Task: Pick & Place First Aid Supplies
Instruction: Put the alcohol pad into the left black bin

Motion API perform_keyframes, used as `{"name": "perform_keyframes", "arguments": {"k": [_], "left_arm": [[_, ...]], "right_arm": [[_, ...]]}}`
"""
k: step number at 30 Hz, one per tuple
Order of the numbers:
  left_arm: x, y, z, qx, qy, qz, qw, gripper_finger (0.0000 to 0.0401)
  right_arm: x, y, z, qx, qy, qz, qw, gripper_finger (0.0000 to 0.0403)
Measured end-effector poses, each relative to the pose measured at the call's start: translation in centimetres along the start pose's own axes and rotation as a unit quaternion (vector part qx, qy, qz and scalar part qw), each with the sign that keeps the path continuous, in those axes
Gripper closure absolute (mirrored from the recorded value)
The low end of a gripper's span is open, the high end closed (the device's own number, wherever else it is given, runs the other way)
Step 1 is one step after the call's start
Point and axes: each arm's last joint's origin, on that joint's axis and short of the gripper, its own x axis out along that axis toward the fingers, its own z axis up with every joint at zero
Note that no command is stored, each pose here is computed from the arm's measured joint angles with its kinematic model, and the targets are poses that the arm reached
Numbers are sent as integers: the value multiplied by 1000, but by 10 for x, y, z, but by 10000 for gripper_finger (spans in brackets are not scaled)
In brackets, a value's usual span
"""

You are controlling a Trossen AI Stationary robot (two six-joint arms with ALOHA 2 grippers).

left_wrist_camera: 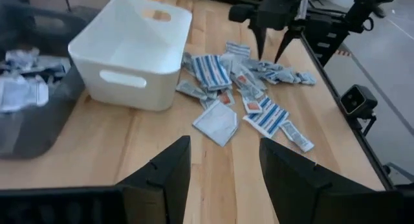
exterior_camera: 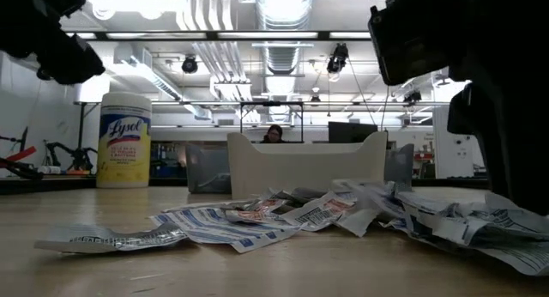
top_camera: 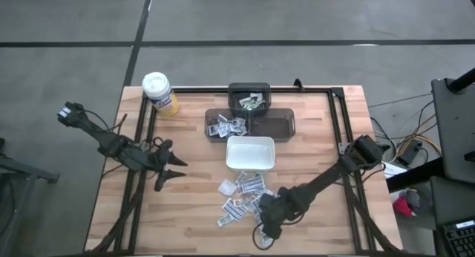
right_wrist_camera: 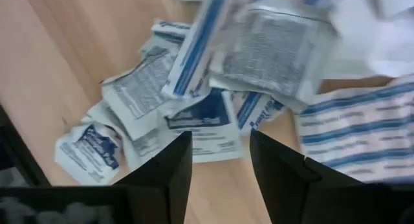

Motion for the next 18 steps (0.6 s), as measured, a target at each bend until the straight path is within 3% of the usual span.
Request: {"name": "perform_keyframes", "arguments": {"k": [9,18], "left_arm": [[3,1,-7,-18,10,-6,1000,224],[3,1,-7,-19,9,-6,1000,224]], "right_arm": [[5,0,-4,1,26,0,1000,259],[8,-1,-4,10,31,-8,999,300]]}}
